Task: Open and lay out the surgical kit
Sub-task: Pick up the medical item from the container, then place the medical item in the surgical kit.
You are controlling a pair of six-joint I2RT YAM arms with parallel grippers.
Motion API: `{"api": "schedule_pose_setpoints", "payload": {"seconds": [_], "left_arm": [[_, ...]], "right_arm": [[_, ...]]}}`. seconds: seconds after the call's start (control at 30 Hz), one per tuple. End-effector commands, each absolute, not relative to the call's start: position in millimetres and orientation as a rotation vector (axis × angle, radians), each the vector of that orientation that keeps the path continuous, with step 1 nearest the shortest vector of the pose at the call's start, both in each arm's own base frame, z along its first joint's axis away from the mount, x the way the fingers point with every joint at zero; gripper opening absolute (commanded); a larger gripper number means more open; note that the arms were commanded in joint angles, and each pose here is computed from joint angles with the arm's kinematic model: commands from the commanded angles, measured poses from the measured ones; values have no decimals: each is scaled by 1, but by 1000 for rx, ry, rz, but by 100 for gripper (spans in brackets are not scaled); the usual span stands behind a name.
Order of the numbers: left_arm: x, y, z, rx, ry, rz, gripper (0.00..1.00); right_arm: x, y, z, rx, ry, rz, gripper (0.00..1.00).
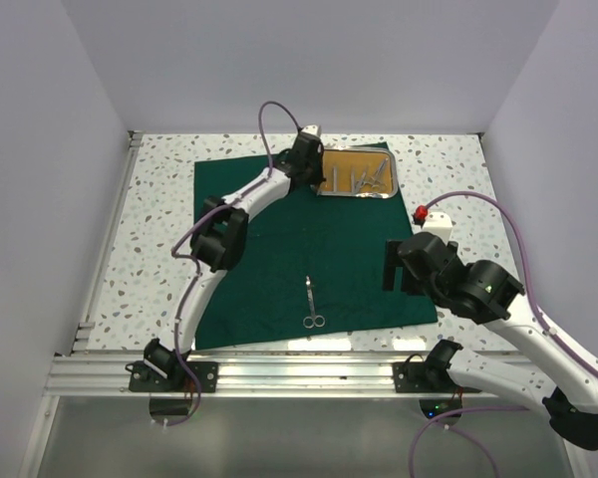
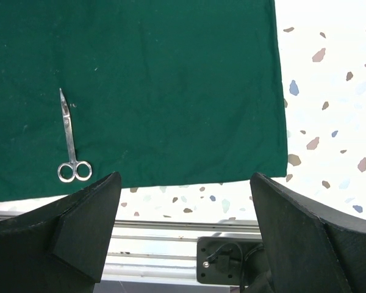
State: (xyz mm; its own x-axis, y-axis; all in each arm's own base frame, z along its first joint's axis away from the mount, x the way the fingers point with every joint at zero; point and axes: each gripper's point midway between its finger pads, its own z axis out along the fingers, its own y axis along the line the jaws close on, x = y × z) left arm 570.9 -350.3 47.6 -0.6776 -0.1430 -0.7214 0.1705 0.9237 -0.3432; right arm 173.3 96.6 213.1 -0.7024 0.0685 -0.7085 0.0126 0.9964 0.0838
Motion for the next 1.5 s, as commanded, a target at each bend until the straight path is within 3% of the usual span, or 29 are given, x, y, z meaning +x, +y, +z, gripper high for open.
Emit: {"api": "schedule_pose_setpoints", "payload": {"seconds": [0.0,0.23,0.5,0.7,0.9,1.1,1.3,1.47], "left_arm": [[582,-343,147,1,2113,-544,0],[535,-331,221,-6,2077,-572,0],[437,-304,197,-8,2271,-512,0],[350,-345,184,-79,2311,-579,0],[267,-449,180,-57,2308,-691,0],[236,-495,127,-64,2376,-587,0],[230,-498,69,-68,2458,-515,0],[219,-499,52,-36,2494,-514,0]], "right_arm": [[179,96,222,75,2301,106,91],[184,100,226,71,2273,125,91],[196,112,232,58,2238,159,91],[205,97,254,162,2154,99,89],[199,70,286,321,2086,57,86],[182,38,301,426,2052,-2,86],[158,15,293,504,2057,21,84],[148,2,292,543,2044,20,83]]}}
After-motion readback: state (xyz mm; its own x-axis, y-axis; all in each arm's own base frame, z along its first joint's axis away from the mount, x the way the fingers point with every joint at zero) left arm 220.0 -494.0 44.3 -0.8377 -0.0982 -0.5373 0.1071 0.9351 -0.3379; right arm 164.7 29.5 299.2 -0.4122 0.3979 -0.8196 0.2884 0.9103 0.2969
